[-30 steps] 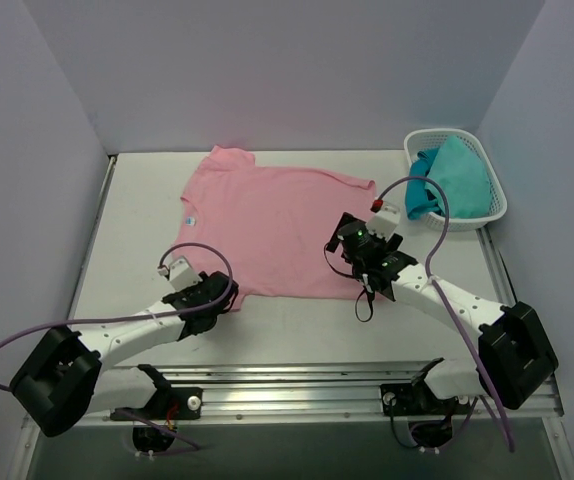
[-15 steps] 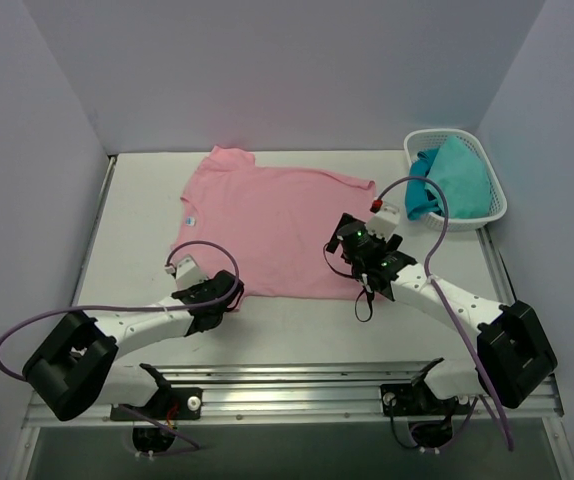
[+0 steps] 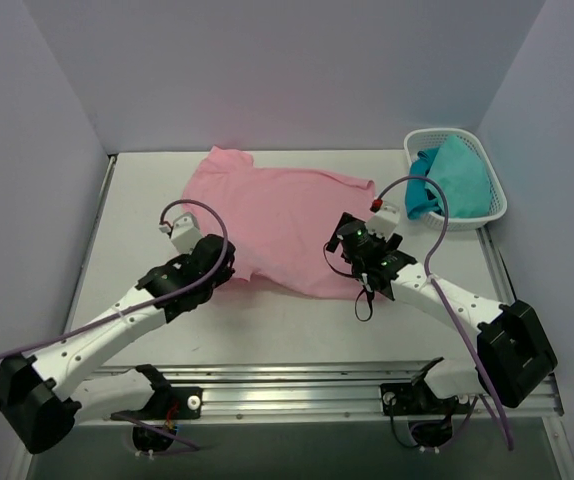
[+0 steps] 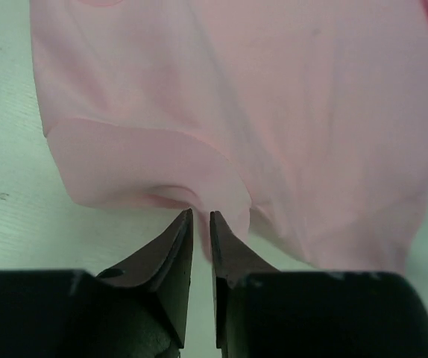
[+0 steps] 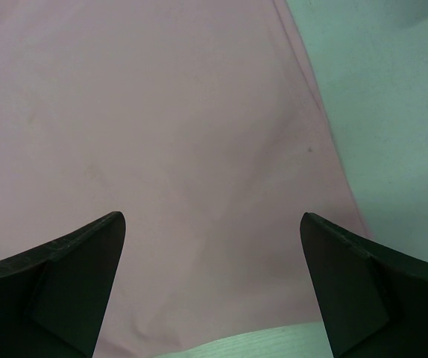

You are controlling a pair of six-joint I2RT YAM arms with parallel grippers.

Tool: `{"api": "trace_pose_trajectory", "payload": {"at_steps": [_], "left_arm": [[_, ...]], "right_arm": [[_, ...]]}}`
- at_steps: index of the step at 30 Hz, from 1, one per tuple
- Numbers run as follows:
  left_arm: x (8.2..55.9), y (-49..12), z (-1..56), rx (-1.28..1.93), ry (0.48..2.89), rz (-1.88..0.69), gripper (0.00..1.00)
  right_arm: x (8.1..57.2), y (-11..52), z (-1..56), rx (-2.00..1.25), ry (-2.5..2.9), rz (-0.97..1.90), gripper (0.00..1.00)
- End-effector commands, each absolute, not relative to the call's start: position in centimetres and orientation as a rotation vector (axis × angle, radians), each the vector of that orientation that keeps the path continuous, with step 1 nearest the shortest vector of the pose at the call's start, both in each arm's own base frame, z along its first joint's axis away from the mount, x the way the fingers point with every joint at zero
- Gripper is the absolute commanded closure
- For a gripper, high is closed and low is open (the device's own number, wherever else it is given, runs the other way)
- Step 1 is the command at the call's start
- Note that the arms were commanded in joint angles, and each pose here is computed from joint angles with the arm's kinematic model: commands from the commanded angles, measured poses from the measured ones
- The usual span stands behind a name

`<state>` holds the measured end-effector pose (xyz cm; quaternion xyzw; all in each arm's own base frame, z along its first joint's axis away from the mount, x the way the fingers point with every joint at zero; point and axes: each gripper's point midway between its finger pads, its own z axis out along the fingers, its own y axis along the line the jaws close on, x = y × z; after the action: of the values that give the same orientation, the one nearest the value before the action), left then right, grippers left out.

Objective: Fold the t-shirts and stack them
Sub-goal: Flatten out the tshirt

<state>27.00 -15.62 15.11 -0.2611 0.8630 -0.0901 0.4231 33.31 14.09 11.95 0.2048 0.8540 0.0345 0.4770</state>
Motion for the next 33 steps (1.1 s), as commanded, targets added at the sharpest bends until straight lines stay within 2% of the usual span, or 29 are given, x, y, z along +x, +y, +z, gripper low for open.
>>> {"api": "trace_pose_trajectory", "payload": {"at_steps": [1, 3, 4, 5, 9, 16, 21, 25, 26, 29, 30, 32, 33], "left_arm": [[24.4, -14.7, 17.2, -0.526, 2.244, -0.224, 0.76], [23.4, -14.9, 17.3, -0.508, 2.274, -0.27, 0.54], [22.9, -15.0, 16.7, -0.486, 2.299, -0.275, 0.25], [22.5, -15.0, 16.5, -0.472, 2.314, -0.289, 0.06], [20.5, -14.9, 15.0, -0.454, 2.386, -0.318, 0.06], [18.1, -14.0, 12.5, -0.501, 2.38, -0.391, 0.06], [17.8, -11.9, 9.2, -0.554, 2.384, -0.245, 0.04], [19.5, -12.0, 8.3, -0.586, 2.328, -0.194, 0.0], [19.8, -12.0, 7.7, -0.589, 2.331, -0.165, 0.07], [20.4, -12.5, 7.2, -0.641, 2.32, -0.141, 0.17], [20.6, -12.7, 7.0, -0.665, 2.307, -0.148, 0.27], [20.5, -12.7, 6.1, -0.672, 2.311, -0.135, 0.38], [20.6, -12.8, 5.9, -0.685, 2.306, -0.142, 0.57]], "right_arm": [[33.4, 14.0, 12.6, 0.502, 2.061, 0.078, 0.0], [33.3, 14.1, 12.7, 0.501, 2.061, 0.081, 0.0], [33.3, 13.9, 12.8, 0.501, 2.06, 0.078, 0.0], [33.3, 13.9, 12.8, 0.501, 2.06, 0.076, 0.0], [33.2, 13.7, 13.0, 0.503, 2.054, 0.077, 0.0], [33.2, 13.6, 12.8, 0.503, 2.056, 0.065, 0.0], [33.4, 14.0, 12.4, 0.498, 2.066, 0.069, 0.0], [33.5, 14.4, 12.0, 0.499, 2.074, 0.078, 0.0], [33.6, 14.6, 12.0, 0.493, 2.074, 0.084, 0.0], [33.5, 14.5, 11.8, 0.486, 2.083, 0.065, 0.0], [33.5, 14.4, 11.9, 0.488, 2.079, 0.057, 0.0], [33.5, 14.2, 11.9, 0.49, 2.077, 0.051, 0.0], [33.5, 14.3, 12.0, 0.491, 2.074, 0.055, 0.0]]}}
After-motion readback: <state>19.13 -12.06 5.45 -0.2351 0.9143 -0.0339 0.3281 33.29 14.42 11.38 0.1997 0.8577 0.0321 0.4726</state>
